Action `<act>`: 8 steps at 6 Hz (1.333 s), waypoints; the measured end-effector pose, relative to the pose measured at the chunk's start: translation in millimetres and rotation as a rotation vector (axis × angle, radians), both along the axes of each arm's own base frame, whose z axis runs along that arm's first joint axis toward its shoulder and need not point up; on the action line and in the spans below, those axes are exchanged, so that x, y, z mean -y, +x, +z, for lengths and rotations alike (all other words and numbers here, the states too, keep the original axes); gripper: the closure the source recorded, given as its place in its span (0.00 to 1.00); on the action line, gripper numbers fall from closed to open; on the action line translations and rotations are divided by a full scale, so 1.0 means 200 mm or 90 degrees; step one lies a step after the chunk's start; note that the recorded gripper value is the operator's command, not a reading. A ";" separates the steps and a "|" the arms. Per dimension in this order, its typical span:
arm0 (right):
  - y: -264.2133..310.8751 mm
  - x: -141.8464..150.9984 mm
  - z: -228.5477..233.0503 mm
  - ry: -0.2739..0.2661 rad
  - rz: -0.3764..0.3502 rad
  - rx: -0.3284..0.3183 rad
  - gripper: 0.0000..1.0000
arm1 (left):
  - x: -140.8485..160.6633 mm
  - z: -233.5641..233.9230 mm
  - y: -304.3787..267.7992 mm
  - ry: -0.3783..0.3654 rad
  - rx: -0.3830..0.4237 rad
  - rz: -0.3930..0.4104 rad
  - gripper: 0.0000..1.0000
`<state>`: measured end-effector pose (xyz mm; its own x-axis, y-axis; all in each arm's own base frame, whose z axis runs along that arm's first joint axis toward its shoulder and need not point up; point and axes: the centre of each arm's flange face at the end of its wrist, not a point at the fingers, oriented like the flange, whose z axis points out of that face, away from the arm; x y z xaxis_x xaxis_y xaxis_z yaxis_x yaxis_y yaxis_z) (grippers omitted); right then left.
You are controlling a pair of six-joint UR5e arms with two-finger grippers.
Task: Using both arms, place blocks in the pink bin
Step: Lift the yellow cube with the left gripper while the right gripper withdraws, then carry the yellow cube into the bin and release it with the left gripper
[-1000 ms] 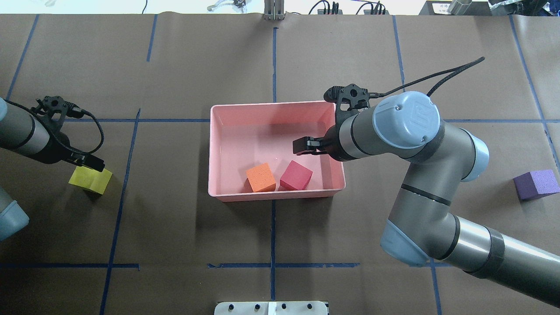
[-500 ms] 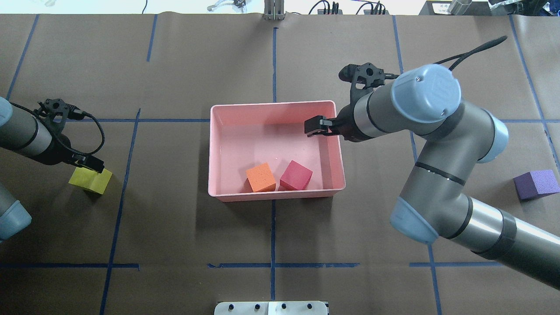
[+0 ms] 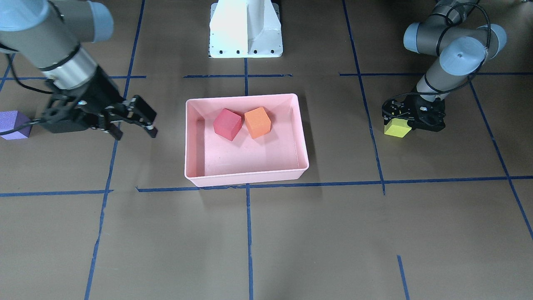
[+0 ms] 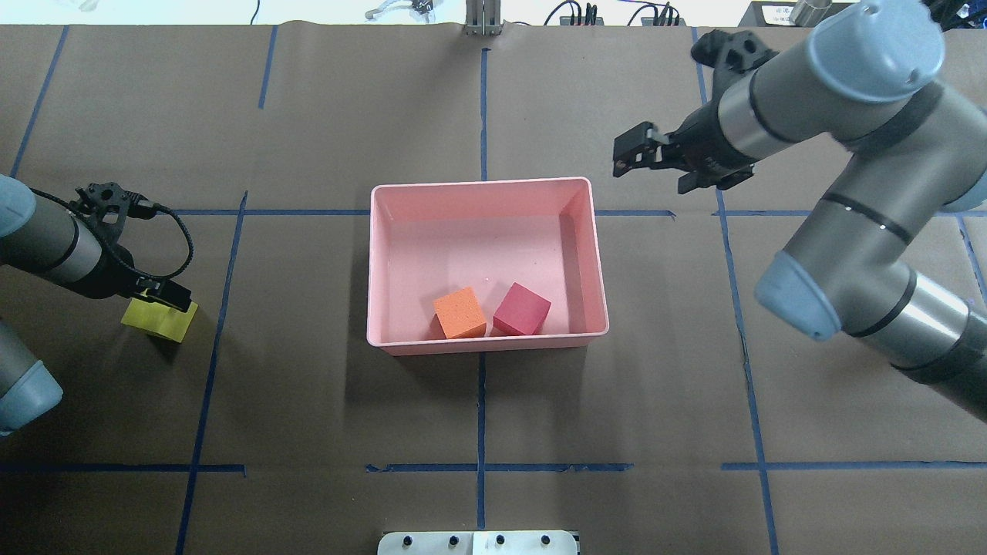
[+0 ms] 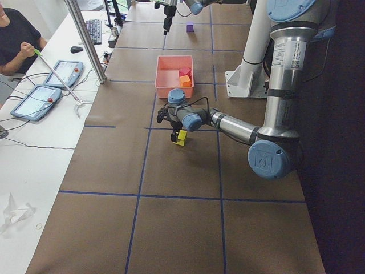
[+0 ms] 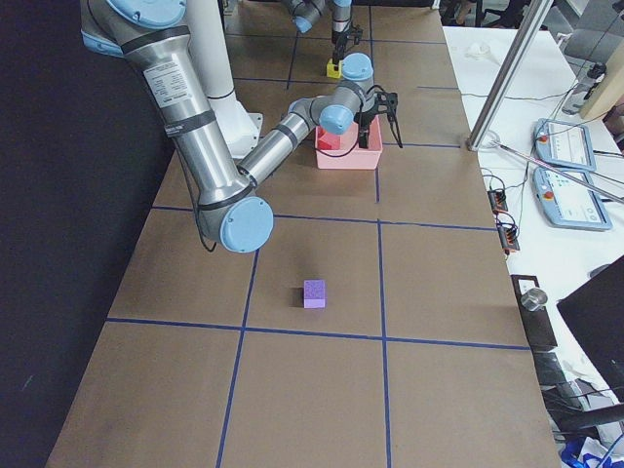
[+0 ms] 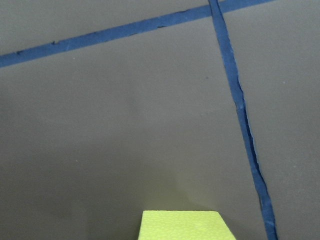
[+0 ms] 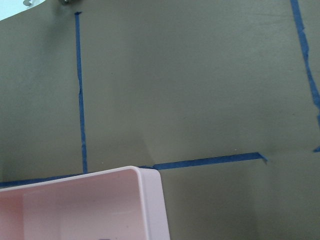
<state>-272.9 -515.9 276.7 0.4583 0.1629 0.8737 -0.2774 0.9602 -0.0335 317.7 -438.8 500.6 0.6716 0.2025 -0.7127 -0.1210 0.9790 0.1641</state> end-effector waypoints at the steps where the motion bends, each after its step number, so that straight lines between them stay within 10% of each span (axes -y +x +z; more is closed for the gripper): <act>1: 0.19 -0.06 0.17 -0.027 0.020 -0.014 0.00 | -0.01 -0.03 0.01 -0.022 -0.011 -0.019 0.94; 8: 0.93 -0.57 1.26 -0.024 -0.076 -0.202 0.00 | 0.24 -1.44 0.40 -0.144 -0.286 -0.145 0.88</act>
